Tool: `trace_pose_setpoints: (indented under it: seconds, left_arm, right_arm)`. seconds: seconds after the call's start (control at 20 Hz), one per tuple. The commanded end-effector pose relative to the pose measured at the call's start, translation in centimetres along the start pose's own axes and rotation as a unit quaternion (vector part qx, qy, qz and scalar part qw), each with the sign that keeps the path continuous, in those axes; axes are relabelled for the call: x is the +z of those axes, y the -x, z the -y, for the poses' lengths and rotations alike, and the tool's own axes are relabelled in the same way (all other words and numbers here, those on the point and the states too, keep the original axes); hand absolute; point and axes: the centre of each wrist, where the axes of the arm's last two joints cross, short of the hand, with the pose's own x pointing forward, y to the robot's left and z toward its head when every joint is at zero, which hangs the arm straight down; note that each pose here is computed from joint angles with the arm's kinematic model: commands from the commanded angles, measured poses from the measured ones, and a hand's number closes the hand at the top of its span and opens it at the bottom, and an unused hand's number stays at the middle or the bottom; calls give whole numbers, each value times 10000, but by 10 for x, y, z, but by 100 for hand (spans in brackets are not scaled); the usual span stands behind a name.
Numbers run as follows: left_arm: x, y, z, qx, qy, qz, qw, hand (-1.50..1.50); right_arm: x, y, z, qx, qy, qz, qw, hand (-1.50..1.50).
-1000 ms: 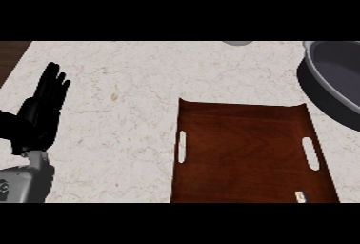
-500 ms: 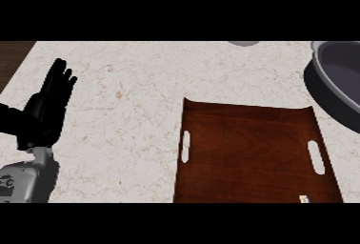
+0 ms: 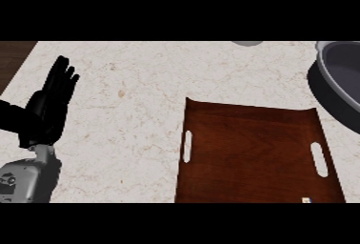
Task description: Pick the bell pepper from the tray and place it in the pot
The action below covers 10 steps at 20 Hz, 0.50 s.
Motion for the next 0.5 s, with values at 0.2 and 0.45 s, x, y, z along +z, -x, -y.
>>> trace_pose_setpoints:
  seconds: [0.2, 0.45]
  left_arm:
    - [3, 7, -7, -24, -21, 107, 9999, 0]
    - [-10, 0, 8, 35, 50, 122, 9999, 0]
  right_arm:
    - [-7, 17, -40, -350, -843, -724, 9932, -150]
    - [-22, 14, -50, -1263, -1424, -576, 9800, -150]
